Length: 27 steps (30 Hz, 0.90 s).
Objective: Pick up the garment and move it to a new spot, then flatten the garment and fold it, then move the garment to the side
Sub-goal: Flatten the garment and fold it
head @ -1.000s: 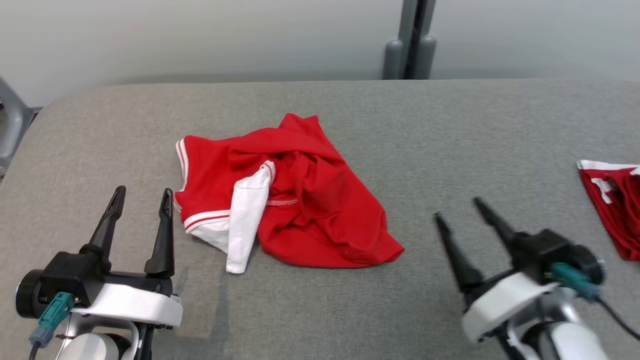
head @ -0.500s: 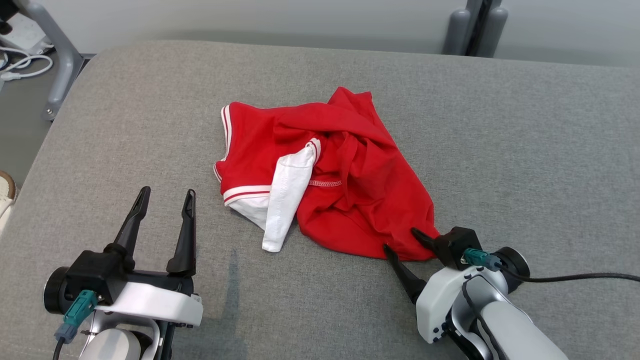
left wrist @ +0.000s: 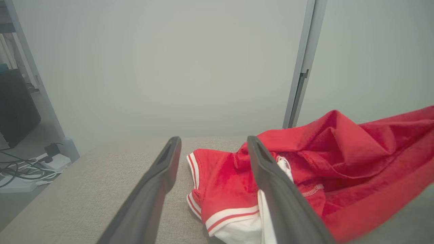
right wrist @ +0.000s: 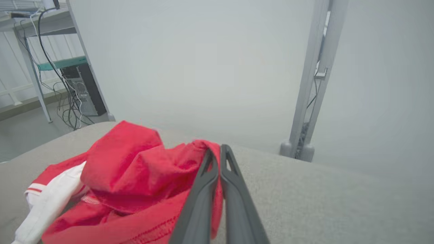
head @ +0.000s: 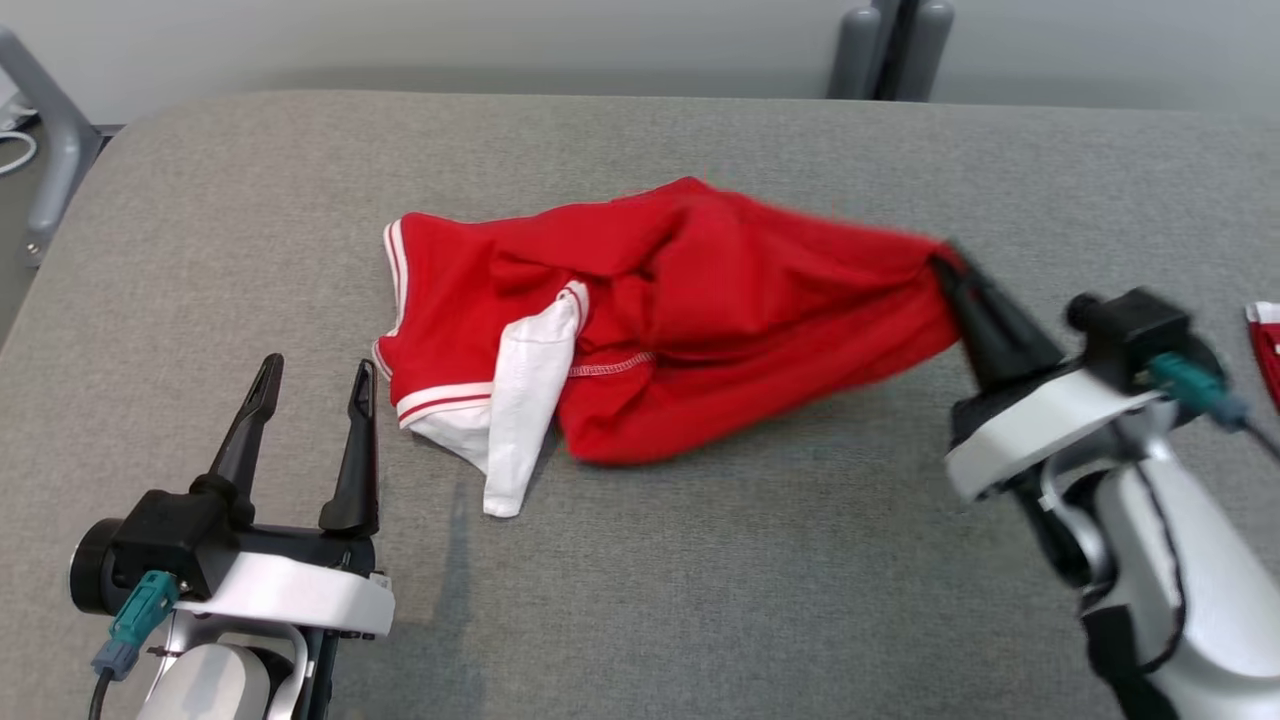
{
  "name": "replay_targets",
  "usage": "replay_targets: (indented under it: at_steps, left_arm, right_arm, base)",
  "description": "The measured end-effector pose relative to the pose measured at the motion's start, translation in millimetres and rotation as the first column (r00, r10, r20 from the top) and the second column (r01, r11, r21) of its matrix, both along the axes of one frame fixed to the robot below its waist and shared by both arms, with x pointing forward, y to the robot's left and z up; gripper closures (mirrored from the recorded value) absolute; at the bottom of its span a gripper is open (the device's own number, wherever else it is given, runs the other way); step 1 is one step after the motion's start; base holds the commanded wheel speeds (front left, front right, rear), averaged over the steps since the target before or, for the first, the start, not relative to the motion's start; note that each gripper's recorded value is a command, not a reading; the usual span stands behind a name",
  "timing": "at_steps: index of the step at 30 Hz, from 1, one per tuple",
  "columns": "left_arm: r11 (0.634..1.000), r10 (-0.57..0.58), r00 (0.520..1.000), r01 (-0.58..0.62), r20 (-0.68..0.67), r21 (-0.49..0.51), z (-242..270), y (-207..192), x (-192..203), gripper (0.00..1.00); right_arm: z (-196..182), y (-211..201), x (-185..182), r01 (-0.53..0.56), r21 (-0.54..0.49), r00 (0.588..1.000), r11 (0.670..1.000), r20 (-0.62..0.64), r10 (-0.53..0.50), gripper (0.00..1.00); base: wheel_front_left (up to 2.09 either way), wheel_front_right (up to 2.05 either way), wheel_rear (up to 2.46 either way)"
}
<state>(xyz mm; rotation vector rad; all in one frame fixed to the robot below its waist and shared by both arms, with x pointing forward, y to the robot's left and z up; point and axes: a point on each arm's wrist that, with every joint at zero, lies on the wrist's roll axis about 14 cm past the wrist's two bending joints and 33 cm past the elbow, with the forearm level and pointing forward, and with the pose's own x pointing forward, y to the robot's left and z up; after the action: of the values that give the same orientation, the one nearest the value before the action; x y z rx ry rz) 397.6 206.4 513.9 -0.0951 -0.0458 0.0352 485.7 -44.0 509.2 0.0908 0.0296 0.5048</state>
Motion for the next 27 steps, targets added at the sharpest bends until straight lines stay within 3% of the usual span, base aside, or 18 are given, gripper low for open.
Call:
replay_targets:
  at_steps: [4,8,13,19,20,21,27]
  left_arm:
    - [1.0,-0.022,1.0,0.022,0.007,0.0,1.6,-6.5,5.5,0.0]
    - [0.999,-0.04,0.999,0.04,0.008,-0.002,1.4,-12.4,9.1,0.0]
    - [0.998,-0.061,0.998,0.061,-0.004,-0.01,-2.4,-20.2,11.3,0.0]
    - [0.997,-0.078,0.997,0.078,-0.016,-0.009,-6.5,-24.1,17.7,0.0]
    - [0.997,-0.082,0.996,0.082,-0.018,-0.008,-7.1,-25.1,18.2,0.0]
    - [0.996,-0.086,0.996,0.086,-0.018,-0.008,-7.2,-26.3,18.5,0.0]
    - [0.994,-0.105,0.994,0.105,-0.022,-0.011,-7.1,-32.4,20.2,0.0]
  right_arm:
    - [47.5,-37.7,8.8,0.1,0.047,0.987,0.994,0.124,-0.105,1.0]
    - [50.2,-71.7,-0.6,0.191,0.087,0.976,0.978,0.087,-0.199,1.0]
    - [-14.7,-118.8,-26.4,0.337,0.049,0.936,0.94,-0.123,-0.329,1.0]
    - [-73.0,-141.9,-42.5,0.429,0.033,0.873,0.903,-0.273,-0.405,1.0]
    - [-79.2,-145.2,-44.2,0.449,0.044,0.861,0.893,-0.289,-0.419,0.65]
    - [-83.5,-145.9,-44.7,0.459,0.052,0.854,0.887,-0.302,-0.424,0.02]
    - [-84.8,-151.6,-40.2,0.491,0.087,0.847,0.867,-0.282,-0.451,0.0]
  base:
    - [0.0,0.0,0.0]
    - [0.0,0.0,0.0]
    - [0.0,0.0,0.0]
    - [0.0,0.0,0.0]
    - [0.0,0.0,0.0]
    - [0.0,0.0,0.0]
    - [0.0,0.0,0.0]
